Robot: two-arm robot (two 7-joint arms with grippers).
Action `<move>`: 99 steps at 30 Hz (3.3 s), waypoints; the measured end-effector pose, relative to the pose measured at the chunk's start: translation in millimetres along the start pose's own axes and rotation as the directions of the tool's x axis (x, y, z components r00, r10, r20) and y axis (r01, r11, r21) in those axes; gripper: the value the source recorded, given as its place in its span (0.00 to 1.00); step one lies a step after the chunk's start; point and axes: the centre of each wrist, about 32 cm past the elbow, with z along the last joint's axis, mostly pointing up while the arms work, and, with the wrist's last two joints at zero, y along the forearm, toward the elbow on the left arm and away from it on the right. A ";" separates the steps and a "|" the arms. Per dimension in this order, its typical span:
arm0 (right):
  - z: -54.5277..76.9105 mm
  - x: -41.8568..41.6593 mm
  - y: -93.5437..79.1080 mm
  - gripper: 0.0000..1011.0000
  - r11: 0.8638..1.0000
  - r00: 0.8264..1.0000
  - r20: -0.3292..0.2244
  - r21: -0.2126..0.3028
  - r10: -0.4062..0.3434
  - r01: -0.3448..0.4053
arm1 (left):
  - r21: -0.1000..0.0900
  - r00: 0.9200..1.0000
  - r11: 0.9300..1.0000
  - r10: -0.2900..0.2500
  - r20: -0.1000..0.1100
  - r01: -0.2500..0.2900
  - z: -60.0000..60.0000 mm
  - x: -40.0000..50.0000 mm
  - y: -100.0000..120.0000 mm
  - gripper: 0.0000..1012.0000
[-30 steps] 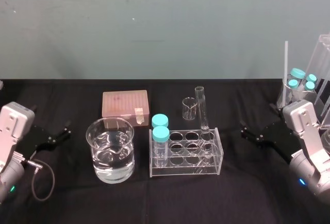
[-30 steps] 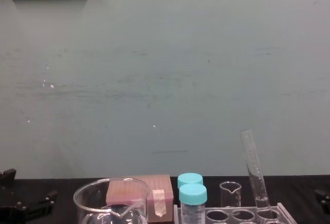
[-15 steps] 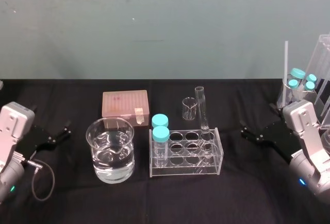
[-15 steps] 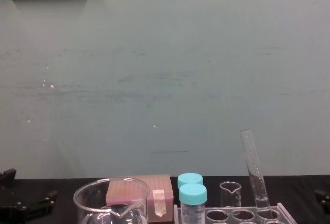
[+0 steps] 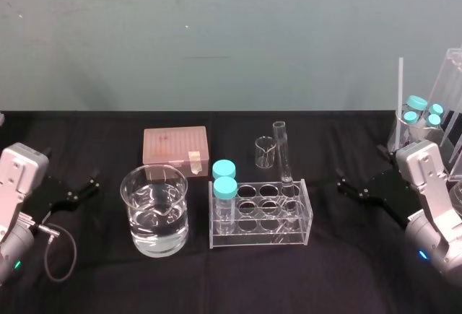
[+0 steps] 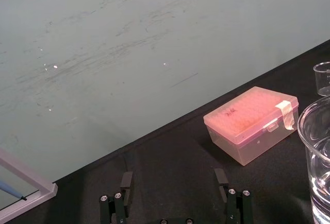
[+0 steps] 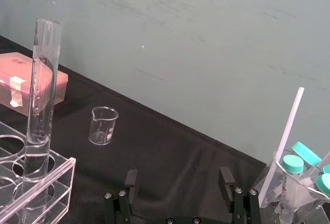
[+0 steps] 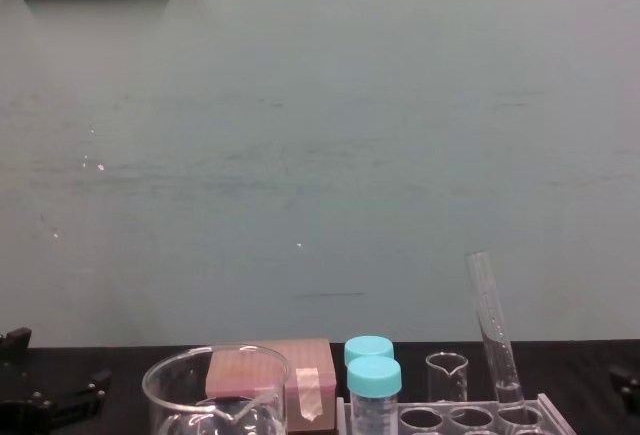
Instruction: Hold the test tube with one hand and immerse one end into the beaker, then return it to the test tube rack.
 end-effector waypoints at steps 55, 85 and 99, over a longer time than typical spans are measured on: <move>60.9 -3.8 44.5 0.99 0.918 0.922 -0.101 0.181 0.373 -0.352 | 0.000 1.000 1.000 0.000 0.000 0.000 0.0 0.0 0.0 0.99; 51.5 -13.6 65.8 0.99 0.927 0.921 -0.127 0.122 0.368 -0.354 | 0.000 1.000 1.000 0.000 0.000 0.000 0.0 0.0 0.0 0.99; 51.8 -13.2 65.5 0.99 0.927 0.921 -0.126 0.124 0.369 -0.354 | 0.000 1.000 1.000 0.000 0.000 0.000 0.0 0.0 0.0 0.99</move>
